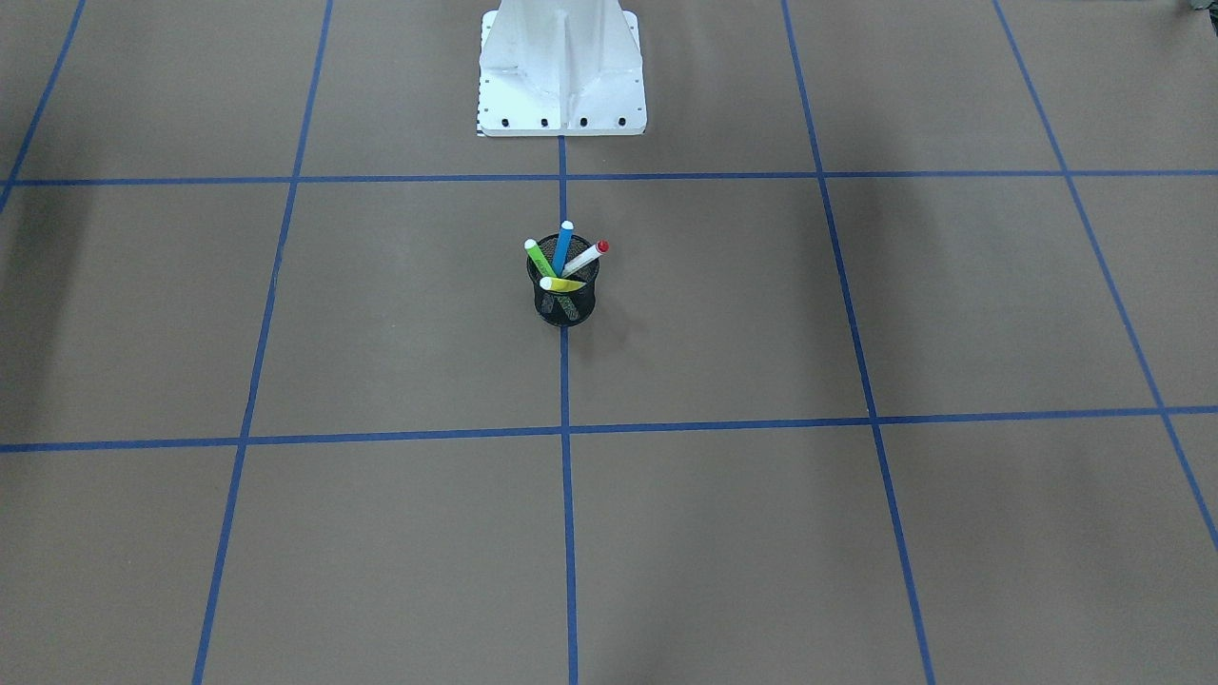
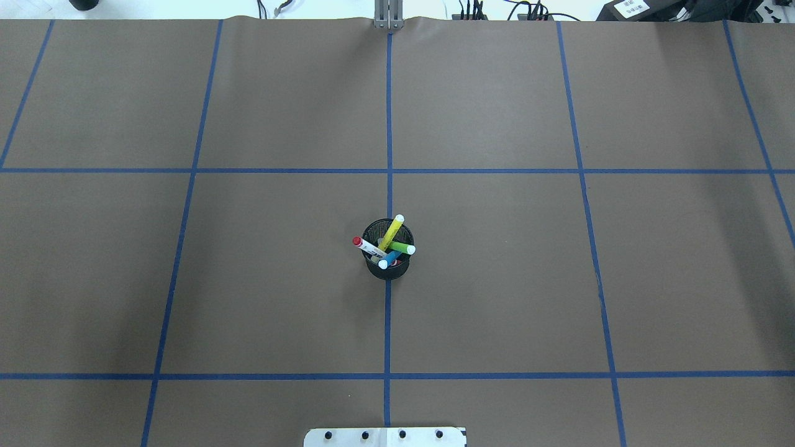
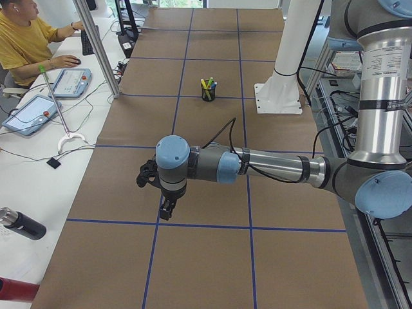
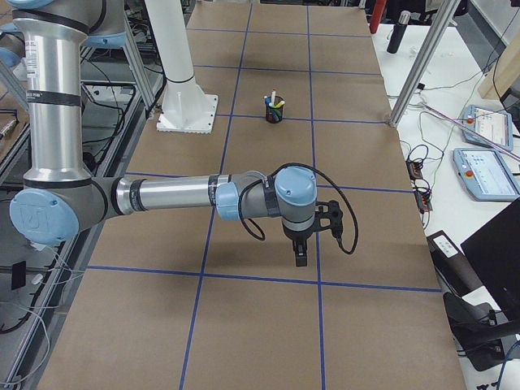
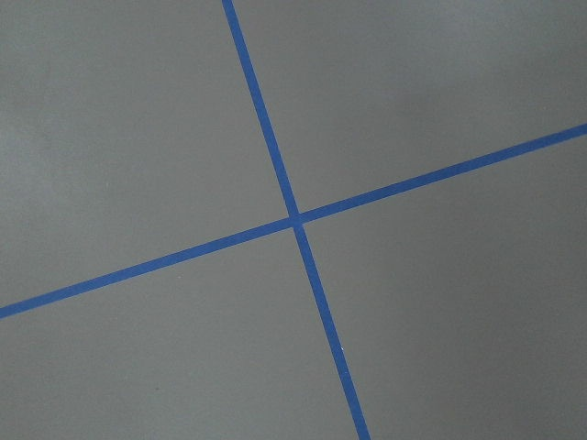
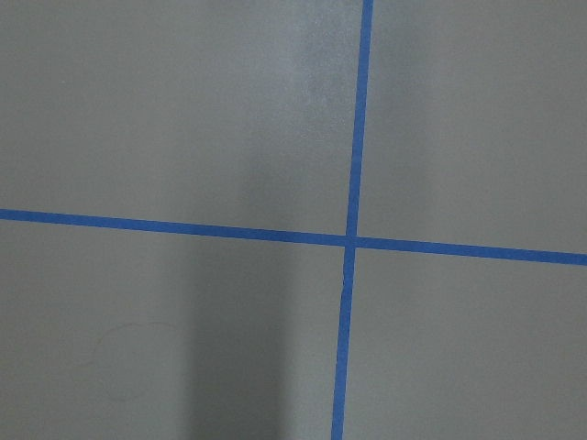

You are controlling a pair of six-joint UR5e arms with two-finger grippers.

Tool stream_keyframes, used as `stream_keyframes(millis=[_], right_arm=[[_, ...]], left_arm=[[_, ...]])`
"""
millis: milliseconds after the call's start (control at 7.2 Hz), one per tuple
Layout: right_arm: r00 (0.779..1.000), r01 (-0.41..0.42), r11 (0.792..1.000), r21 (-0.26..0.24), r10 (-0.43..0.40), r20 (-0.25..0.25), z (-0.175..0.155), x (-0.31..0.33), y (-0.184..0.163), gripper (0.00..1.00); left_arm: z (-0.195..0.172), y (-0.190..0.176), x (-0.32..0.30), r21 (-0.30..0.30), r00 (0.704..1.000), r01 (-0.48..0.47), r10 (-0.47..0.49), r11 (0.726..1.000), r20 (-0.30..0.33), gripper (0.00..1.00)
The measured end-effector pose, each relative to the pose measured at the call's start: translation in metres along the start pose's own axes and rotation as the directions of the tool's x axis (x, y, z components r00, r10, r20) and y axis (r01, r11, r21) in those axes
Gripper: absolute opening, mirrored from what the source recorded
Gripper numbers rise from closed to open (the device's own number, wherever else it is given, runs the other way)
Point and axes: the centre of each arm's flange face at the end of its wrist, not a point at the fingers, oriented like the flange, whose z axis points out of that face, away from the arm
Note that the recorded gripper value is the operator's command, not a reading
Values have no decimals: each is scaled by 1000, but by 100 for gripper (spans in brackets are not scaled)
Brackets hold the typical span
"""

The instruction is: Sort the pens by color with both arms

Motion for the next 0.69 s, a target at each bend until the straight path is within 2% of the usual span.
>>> stream_keyframes(millis=[416,694], right_arm=[[1000,4,1000,-1,-4,1,1,-3,-1,100],[999,36,999,5,-36,6,0,-20,-15,100]], left_arm=[[-4,-3,4,9,1000,-10,10,1000,2,100],[-10,-10,10,24,1000,-30,30,999,6,100]])
